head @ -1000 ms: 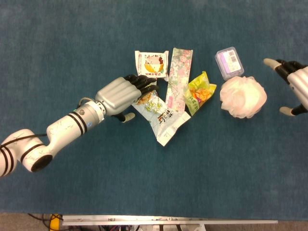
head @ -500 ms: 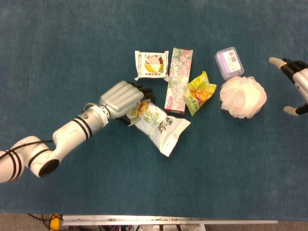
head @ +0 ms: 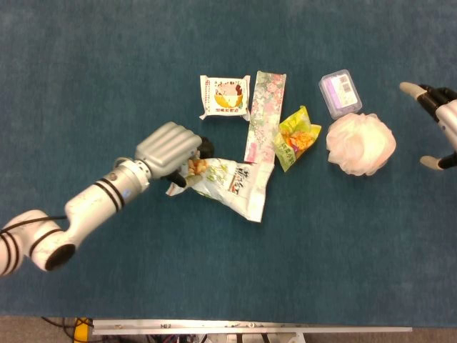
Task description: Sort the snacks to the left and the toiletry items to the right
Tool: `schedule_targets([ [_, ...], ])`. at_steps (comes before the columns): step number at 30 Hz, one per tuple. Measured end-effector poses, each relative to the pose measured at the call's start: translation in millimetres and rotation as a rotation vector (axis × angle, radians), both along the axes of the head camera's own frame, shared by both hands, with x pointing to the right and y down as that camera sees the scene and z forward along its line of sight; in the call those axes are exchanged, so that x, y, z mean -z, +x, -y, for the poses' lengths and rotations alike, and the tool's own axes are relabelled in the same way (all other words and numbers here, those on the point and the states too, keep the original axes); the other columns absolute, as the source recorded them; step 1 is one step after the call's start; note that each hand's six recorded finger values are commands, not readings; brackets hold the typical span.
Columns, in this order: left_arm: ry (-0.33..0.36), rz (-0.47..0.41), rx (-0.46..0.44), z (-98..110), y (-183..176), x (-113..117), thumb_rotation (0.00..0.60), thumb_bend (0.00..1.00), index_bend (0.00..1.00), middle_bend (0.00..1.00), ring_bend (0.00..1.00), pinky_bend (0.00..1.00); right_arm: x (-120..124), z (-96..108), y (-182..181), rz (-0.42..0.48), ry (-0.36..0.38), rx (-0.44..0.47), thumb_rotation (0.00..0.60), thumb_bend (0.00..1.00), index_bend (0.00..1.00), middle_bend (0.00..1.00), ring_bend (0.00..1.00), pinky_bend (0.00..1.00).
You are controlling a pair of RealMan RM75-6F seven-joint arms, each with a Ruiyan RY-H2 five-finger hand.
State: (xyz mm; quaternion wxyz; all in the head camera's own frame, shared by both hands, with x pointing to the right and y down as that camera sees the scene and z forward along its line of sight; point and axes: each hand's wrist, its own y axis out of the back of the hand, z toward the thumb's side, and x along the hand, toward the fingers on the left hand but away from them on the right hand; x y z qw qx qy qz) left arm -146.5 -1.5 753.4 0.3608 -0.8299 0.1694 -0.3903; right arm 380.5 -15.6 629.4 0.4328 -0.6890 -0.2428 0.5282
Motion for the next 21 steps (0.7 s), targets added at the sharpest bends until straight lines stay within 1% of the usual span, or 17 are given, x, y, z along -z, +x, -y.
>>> schedule_targets([
  [6,0.044,0.043,0.027,8,-36,16,0.6,0.32,0.5,0.47,0.51,0.6,1,1,1,0.003,0.004,-0.008,0.6,0.0,0.01,0.21,0.26,0.51],
  [11,0.073,0.127,0.062,9,-84,27,0.6,0.32,0.49,0.46,0.5,0.6,-1,0,-1,0.002,0.0,-0.005,0.6,0.0,0.01,0.21,0.26,0.51],
  [16,0.076,0.214,0.089,2,-124,35,0.6,0.32,0.48,0.45,0.49,0.6,-2,0,-4,0.002,-0.001,-0.003,0.6,0.0,0.01,0.21,0.26,0.51],
  [18,0.067,0.237,0.087,-1,-130,35,0.6,0.32,0.43,0.41,0.47,0.59,-2,-1,-5,0.002,-0.001,-0.001,0.6,0.0,0.01,0.21,0.26,0.51],
  [20,0.052,0.254,0.085,-4,-133,33,0.6,0.32,0.32,0.33,0.38,0.54,-2,-1,-5,0.003,0.0,-0.001,0.6,0.0,0.01,0.21,0.26,0.51],
  [21,0.045,0.261,0.085,-5,-134,32,0.6,0.32,0.24,0.27,0.31,0.5,-2,-1,-5,0.003,0.0,-0.002,0.6,0.0,0.01,0.21,0.26,0.51],
])
